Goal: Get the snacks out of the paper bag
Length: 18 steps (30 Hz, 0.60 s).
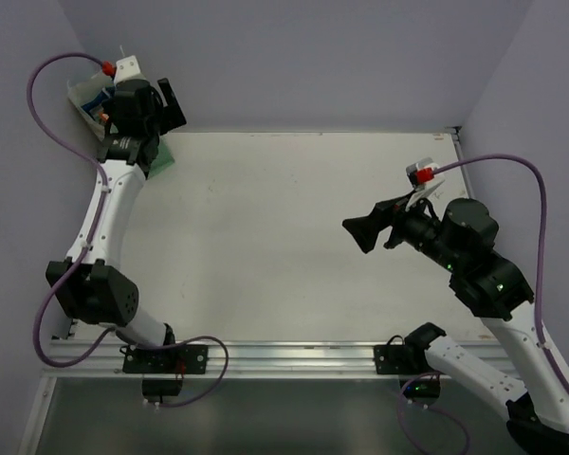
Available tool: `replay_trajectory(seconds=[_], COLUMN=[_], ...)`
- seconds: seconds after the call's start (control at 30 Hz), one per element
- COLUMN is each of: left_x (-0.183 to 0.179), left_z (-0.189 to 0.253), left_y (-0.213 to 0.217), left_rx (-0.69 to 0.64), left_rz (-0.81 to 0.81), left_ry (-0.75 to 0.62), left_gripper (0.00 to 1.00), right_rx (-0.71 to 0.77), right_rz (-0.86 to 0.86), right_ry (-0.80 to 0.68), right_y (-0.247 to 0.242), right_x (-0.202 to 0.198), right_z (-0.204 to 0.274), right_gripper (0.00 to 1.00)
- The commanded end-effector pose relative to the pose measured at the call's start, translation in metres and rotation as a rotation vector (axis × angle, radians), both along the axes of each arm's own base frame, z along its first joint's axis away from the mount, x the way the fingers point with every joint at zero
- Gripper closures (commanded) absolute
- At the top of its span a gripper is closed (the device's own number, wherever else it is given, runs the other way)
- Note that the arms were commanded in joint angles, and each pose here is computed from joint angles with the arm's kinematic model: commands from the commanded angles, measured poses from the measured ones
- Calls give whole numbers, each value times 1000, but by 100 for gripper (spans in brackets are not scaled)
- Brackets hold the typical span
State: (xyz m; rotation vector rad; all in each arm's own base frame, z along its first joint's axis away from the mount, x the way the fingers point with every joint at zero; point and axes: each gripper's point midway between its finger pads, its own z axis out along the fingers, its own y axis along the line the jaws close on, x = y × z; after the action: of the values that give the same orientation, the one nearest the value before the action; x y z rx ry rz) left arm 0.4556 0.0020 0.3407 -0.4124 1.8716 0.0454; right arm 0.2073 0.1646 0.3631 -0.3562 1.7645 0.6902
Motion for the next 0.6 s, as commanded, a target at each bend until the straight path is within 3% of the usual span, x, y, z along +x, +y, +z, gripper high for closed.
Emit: replay_trajectory(seconds=[0.0,0.3,0.57], left_x=[44,135,181], left_z=[68,23,-18], left_y=[25,89,109], left_rx=[11,177,215], left_rz=[55,131,57], left_ry=[-250,-212,-167], left_gripper=[0,2,20], right_rx=[47,79,82], right_rz=[119,67,36], right_ry=[36,102,109], right_y=[18,15,12], right_x=[-15,-14,-9], right_z=[-8,-23,-21], right_gripper=[1,1,1])
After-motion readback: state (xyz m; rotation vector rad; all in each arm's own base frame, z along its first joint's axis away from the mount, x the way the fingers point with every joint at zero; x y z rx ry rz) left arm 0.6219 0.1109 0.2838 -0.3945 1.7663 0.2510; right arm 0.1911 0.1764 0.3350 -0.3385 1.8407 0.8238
